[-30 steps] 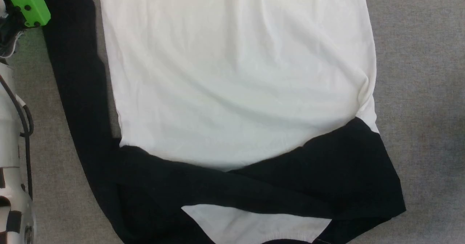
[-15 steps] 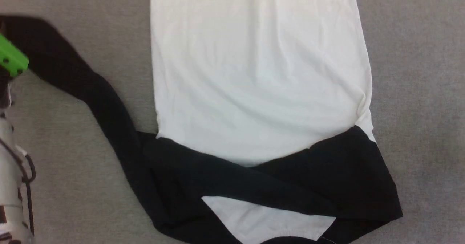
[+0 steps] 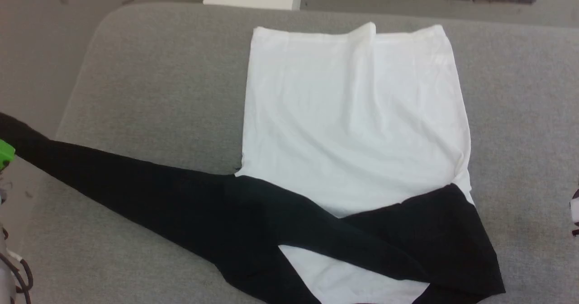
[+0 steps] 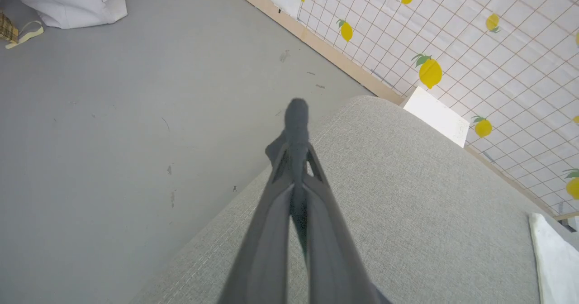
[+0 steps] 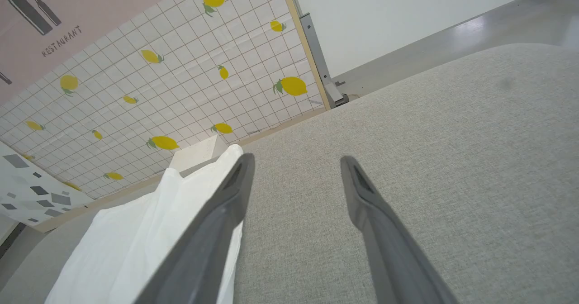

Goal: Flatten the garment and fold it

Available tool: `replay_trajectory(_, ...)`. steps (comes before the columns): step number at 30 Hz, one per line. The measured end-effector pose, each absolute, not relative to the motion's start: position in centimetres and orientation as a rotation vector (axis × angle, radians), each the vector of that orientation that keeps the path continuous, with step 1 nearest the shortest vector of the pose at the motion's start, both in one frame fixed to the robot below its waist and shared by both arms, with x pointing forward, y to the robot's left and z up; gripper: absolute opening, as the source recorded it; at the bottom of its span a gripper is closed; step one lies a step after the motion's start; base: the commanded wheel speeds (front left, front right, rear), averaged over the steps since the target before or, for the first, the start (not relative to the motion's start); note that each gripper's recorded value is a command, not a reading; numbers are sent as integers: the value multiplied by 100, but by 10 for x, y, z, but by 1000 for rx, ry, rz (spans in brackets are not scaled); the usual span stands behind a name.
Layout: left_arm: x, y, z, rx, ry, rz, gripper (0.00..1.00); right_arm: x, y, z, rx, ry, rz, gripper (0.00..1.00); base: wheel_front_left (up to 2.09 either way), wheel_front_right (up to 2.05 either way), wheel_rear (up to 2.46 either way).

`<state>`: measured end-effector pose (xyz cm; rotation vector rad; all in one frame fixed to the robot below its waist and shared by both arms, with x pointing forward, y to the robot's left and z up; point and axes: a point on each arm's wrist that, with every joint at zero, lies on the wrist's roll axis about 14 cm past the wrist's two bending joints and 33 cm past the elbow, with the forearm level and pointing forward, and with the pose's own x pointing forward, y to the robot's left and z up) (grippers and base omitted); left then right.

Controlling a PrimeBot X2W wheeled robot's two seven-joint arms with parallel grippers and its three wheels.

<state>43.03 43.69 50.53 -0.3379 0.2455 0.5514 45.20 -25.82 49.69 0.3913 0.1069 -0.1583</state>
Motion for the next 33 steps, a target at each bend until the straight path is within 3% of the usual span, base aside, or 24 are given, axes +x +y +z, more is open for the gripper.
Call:
replay_trajectory(8, 420, 389, 545, -349, 73, 387, 0, 435, -251, 506, 422, 81, -136, 100, 0, 0, 0)
replay_trajectory(18, 441, 196, 573, -395, 51, -105, 0, 418, -261, 508, 431, 69, -166, 100, 0, 0, 0)
replay_trajectory(25, 433, 76, 567, -379, 158, -426, 0, 408, -271, 506, 439, 64, -196, 100, 0, 0, 0)
replay_trajectory(33, 391, -33, 525, -331, 350, -755, 0, 392, -292, 502, 449, 53, -260, 100, 0, 0, 0)
